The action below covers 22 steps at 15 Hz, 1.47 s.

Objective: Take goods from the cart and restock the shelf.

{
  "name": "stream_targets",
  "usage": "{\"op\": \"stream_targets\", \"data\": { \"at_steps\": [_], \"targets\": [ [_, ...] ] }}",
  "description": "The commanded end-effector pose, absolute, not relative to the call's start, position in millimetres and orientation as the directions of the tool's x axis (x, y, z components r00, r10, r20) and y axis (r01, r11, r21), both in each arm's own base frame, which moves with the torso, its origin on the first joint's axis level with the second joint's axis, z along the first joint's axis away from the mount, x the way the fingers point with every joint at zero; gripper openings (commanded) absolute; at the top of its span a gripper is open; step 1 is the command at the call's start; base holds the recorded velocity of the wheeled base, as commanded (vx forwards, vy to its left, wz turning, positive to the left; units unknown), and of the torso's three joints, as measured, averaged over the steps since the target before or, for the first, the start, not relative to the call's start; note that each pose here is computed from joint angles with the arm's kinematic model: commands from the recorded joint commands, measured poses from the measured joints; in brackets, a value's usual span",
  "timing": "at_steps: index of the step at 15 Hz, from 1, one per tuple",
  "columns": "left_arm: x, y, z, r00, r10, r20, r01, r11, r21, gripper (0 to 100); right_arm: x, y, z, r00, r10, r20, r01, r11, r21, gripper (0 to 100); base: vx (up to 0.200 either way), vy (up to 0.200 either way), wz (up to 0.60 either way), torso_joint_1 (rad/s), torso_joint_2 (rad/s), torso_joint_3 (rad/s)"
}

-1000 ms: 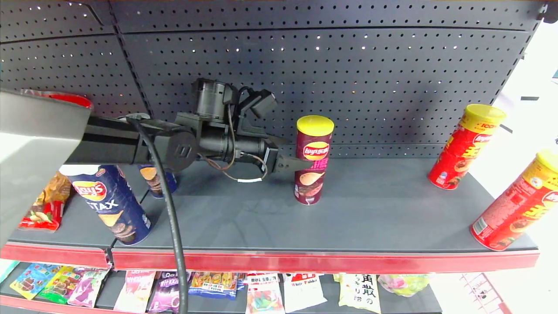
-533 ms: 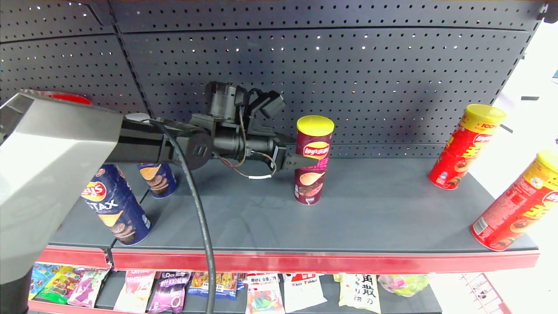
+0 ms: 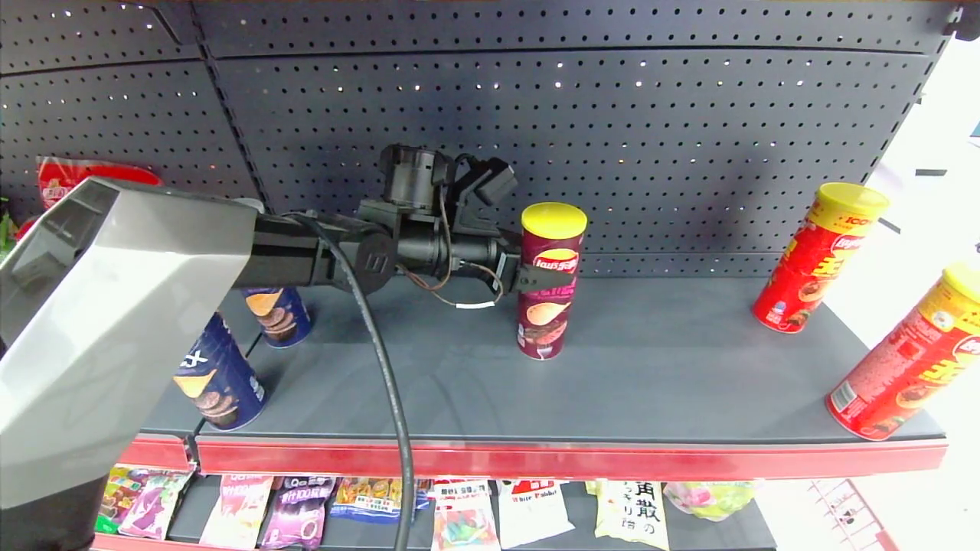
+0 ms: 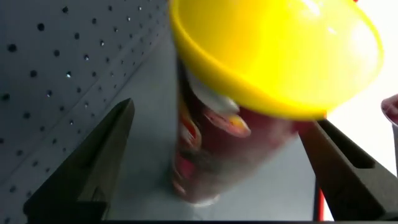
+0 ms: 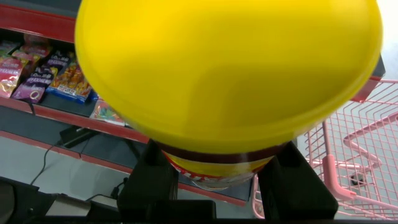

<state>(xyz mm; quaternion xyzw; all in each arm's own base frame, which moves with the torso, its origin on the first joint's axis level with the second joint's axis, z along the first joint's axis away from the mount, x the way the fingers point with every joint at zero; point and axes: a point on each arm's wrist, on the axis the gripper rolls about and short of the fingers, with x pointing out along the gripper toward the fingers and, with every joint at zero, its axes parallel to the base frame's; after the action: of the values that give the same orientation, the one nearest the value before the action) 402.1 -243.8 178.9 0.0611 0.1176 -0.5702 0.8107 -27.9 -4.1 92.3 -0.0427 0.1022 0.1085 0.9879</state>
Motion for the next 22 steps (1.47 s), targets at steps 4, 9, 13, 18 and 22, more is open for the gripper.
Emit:
{"op": "stream_targets", "data": {
  "at_steps": [4,9,13,18,22],
  "targets": [
    [403,-252,174,0.324,-0.909,-0.262,0.935,0.351,-0.061,100,-28,-4,92,0.955,0.205,-0.213,-0.222,0.973,-0.063,0,0.0,0.0,0.0,0.0,0.0,0.0],
    [408,-254,173,0.328,-0.909,-0.256,0.934,0.353,-0.054,0,-28,-4,92,0.955,0.206,-0.213,-0.224,0.973,-0.063,0,0.0,0.0,0.0,0.0,0.0,0.0],
    [405,-253,174,0.325,-0.91,-0.258,0.935,0.35,-0.055,0,-28,-4,92,0.955,0.206,-0.213,-0.224,0.973,-0.063,0,0.0,0.0,0.0,0.0,0.0,0.0],
    [357,-227,199,0.259,-0.927,-0.272,0.952,0.293,-0.091,0,-28,-4,92,0.955,0.206,-0.213,-0.224,0.973,-0.063,0,0.0,0.0,0.0,0.0,0.0,0.0],
    [330,-211,197,0.196,-0.935,-0.295,0.966,0.236,-0.104,0,-28,-4,92,0.955,0.206,-0.213,-0.224,0.973,-0.063,0,0.0,0.0,0.0,0.0,0.0,0.0]
  ]
}}
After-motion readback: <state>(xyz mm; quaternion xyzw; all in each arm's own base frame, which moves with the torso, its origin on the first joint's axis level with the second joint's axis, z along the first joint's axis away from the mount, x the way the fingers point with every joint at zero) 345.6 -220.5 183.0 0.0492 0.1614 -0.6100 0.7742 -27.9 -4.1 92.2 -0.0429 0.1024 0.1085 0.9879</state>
